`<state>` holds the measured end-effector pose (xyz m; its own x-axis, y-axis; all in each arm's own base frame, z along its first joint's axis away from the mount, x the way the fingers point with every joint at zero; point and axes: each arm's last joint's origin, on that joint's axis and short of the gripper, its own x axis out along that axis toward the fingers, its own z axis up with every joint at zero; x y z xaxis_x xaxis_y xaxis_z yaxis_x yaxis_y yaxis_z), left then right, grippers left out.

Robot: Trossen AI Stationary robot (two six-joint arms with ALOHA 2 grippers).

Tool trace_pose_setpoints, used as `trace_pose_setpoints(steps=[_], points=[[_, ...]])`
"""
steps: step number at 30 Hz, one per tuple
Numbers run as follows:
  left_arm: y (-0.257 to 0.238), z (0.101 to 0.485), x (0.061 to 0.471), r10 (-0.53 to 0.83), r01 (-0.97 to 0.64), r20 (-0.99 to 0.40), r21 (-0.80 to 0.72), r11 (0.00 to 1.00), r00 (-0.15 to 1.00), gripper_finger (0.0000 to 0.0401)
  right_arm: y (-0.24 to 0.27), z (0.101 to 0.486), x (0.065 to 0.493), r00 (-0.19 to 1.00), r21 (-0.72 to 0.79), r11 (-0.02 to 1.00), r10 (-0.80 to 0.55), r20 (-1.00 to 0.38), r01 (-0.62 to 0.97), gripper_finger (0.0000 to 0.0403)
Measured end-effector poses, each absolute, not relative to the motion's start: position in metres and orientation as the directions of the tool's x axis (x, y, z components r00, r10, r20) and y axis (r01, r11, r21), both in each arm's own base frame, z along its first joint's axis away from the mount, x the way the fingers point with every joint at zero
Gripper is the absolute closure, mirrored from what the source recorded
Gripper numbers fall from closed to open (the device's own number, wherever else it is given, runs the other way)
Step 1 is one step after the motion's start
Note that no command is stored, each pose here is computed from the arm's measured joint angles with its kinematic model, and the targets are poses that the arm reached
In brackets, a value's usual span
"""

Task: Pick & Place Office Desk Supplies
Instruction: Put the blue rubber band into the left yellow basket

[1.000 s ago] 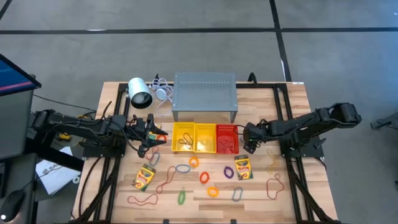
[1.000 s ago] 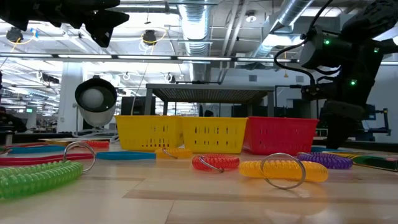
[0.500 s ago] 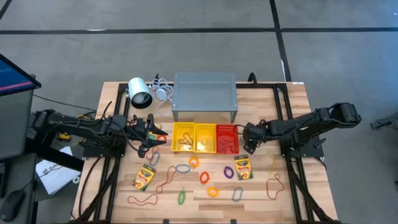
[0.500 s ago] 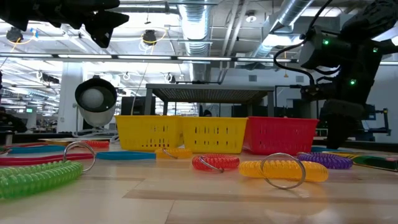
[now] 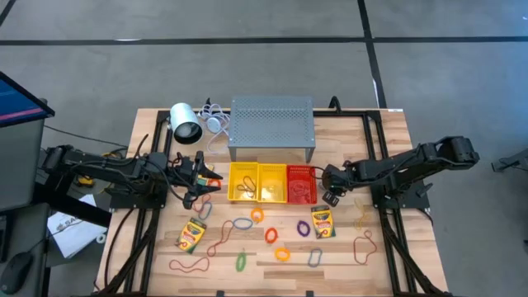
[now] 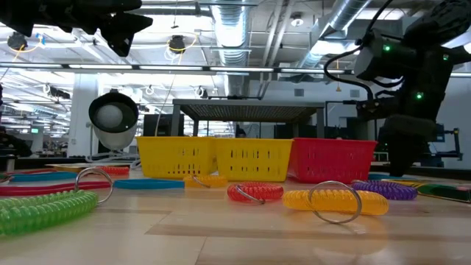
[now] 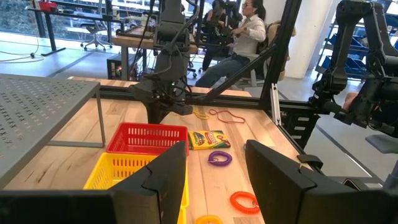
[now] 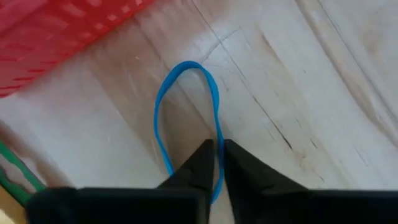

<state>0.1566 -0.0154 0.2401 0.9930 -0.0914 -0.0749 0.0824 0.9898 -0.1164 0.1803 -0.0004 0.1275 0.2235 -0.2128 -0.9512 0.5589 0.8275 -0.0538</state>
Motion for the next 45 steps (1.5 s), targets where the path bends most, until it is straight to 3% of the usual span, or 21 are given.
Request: trace_pose_setpoints(steps=[22, 45], points=[[-0.015, 0.240, 0.157, -0.092, 0.083, -0.075, -0.116, 0.990, 0.993, 0.0238, -0.001, 0.130, 0.180, 0.203, -0.078, 0.833, -0.223, -0.954, 0.548, 0.0402], [-0.015, 0.240, 0.157, -0.092, 0.083, -0.074, -0.117, 0.990, 0.993, 0.0238, -0.002, 0.182, 0.195, 0.103, -0.210, 0.843, -0.298, -0.949, 0.496, 0.0403]])
